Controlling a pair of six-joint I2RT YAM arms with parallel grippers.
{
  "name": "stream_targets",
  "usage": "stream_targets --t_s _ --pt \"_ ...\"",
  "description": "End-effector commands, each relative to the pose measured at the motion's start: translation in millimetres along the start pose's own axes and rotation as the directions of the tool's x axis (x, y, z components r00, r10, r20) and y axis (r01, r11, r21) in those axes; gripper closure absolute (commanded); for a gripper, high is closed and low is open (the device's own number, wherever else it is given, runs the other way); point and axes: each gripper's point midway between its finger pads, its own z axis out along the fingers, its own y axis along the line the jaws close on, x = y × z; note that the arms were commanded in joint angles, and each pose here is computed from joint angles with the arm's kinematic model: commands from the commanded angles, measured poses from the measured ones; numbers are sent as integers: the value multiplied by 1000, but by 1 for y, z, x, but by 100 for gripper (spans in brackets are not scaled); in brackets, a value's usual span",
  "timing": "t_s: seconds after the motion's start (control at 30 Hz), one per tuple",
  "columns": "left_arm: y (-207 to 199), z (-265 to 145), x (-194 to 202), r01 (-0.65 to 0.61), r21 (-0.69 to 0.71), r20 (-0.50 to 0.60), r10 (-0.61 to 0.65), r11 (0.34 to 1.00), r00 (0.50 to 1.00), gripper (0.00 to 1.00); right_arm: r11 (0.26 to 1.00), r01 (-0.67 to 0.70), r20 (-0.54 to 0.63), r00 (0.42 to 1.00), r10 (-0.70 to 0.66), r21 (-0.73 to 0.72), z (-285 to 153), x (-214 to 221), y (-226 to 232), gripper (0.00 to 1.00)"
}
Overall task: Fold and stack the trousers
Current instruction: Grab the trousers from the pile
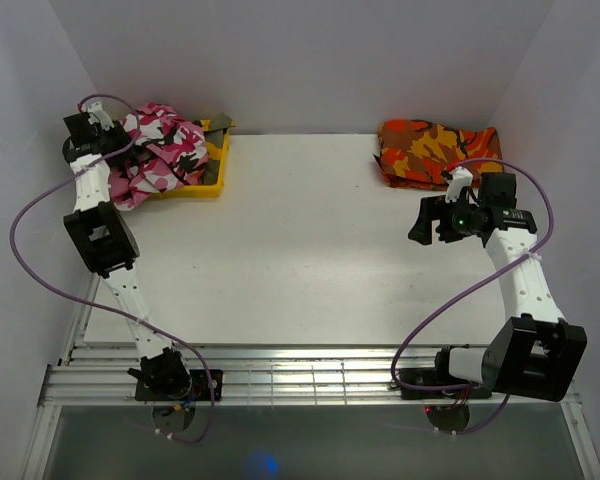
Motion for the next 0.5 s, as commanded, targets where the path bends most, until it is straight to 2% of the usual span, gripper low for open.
stream_targets --t_s 0.0,0.03,0.07,0.17,0.2,0.3,0.33,0.43,0.47 --pt "-47 -5 -24 -9 143 51 2 990 999 66 1000 26 55 998 -27 17 -10 -22 0 10" --pt "-54 -9 -29 -9 168 60 -1 986 998 97 999 27 56 998 -28 18 -10 -22 0 10" --pt "-60 -15 -37 -10 183 74 -4 983 997 100 999 29 58 998 -30 19 -11 -23 1 10" --pt "-90 -51 -70 -35 257 142 -1 966 990 100 999 34 69 997 -36 27 -16 -26 2 10" --pt "-108 -78 -93 -69 284 195 12 956 981 100 999 35 71 997 -37 27 -17 -27 3 10" --pt "-148 -129 -123 -115 385 258 12 916 966 100 999 45 89 995 -48 29 -22 -32 5 10" --pt "-166 -161 -140 -150 406 306 21 902 952 100 999 47 92 994 -49 27 -24 -33 7 10" --pt "-199 -213 -163 -182 468 368 -4 865 930 100 998 55 104 993 -58 30 -26 -35 7 10" --pt "-215 -242 -174 -194 488 401 -21 851 916 100 998 57 107 992 -61 35 -27 -36 8 10"
